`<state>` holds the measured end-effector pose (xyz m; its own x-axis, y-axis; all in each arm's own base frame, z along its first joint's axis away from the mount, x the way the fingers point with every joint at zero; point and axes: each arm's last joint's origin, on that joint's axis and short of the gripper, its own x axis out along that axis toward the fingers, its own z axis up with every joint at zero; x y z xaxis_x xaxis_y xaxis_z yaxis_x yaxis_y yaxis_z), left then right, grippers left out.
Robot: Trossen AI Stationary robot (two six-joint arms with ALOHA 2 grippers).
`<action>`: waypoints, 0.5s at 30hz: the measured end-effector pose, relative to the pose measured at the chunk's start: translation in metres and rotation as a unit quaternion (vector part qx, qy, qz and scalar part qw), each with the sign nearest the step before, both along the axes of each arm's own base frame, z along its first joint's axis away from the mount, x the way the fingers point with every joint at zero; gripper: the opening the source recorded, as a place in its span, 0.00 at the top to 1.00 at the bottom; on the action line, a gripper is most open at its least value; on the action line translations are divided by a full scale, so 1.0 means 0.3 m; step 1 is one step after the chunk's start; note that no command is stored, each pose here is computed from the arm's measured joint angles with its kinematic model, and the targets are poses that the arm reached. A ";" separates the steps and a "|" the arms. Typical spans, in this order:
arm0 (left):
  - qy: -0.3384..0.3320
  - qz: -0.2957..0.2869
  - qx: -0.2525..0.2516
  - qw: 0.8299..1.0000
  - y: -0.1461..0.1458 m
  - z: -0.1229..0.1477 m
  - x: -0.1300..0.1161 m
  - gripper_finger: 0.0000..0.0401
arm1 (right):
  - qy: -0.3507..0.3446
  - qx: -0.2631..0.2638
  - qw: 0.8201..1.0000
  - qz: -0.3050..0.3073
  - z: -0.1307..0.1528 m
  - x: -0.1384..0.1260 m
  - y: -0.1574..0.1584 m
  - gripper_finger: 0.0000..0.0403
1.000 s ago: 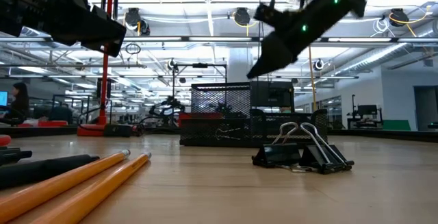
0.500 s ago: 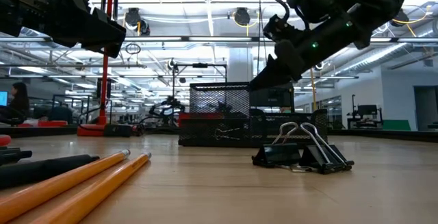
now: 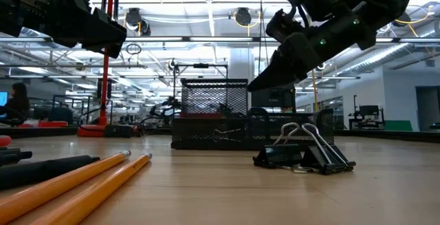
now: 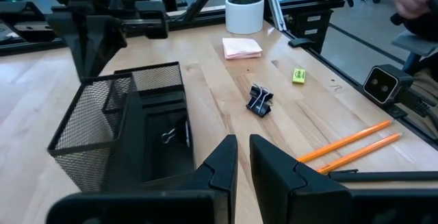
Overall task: Pick and place office supplies into organizer
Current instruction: Adjust the black desk organizer, then put the black binder clip into the black desk organizer
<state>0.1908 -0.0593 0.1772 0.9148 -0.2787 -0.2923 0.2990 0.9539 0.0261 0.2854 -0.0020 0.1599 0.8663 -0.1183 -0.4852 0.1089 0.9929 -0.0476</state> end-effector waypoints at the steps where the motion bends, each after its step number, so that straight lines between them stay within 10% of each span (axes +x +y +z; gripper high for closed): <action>1: 0.000 0.000 0.000 1.000 0.000 0.000 0.000 0.88 | 0.000 -0.001 1.000 0.000 0.000 0.000 0.003 1.00; 15: 0.000 0.000 0.000 1.000 0.000 0.000 0.000 0.88 | -0.050 -0.047 0.998 -0.006 0.133 -0.056 0.020 0.95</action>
